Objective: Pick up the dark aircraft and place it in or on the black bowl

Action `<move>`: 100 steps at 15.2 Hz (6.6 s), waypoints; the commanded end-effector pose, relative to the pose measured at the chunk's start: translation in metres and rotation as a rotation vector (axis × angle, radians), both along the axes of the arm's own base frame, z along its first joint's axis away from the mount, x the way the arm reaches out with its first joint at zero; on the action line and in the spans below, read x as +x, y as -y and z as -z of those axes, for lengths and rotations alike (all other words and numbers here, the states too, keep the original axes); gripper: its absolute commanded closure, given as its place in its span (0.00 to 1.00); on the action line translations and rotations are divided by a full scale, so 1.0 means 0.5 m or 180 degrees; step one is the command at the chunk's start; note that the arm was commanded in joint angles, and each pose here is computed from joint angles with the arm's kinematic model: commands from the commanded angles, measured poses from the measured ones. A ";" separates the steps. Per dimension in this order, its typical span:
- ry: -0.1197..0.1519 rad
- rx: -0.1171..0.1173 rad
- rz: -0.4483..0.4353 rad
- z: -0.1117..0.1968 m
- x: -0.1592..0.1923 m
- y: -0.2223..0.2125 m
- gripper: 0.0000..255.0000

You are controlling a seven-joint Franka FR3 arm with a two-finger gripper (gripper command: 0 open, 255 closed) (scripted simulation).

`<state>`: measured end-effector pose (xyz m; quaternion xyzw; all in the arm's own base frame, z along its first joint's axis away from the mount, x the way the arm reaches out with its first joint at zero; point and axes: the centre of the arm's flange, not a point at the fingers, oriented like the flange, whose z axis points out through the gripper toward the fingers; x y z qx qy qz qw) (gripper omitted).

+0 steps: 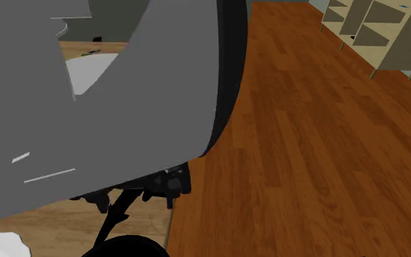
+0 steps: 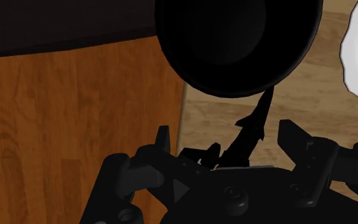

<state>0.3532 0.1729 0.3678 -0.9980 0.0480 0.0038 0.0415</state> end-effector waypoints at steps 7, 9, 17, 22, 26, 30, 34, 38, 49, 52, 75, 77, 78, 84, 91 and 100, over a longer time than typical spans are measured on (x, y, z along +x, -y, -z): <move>0.0170 -0.0070 0.0254 0.155 0.081 -0.107 0.00; 0.0210 -0.0089 0.0317 0.194 0.105 -0.133 0.00; 0.0288 -0.0126 0.0438 0.309 0.157 -0.183 0.00; 0.0288 -0.0126 0.0438 0.347 0.161 -0.185 0.00; 0.0288 -0.0126 0.0438 0.347 0.161 -0.185 0.00; 0.0288 -0.0126 0.0438 0.347 0.161 -0.185 1.00; 0.0288 -0.0126 0.0438 0.347 0.161 -0.185 1.00; 0.0288 -0.0126 0.0438 0.347 0.161 -0.185 1.00; 0.0288 -0.0126 0.0438 0.241 0.161 -0.185 1.00; 0.0288 -0.0126 0.0438 0.210 0.161 -0.185 1.00; 0.0288 -0.0126 0.0438 0.038 -0.024 -0.183 1.00; 0.0288 -0.0126 0.0438 0.037 -0.077 -0.183 1.00; 0.0288 -0.0126 0.0438 0.037 -0.103 -0.183 1.00; 0.0288 -0.0126 0.0438 0.034 -0.251 -0.182 1.00; 0.0288 -0.0126 0.0438 0.108 -0.251 -0.182 1.00; 0.0288 -0.0126 0.0438 0.181 -0.251 -0.182 1.00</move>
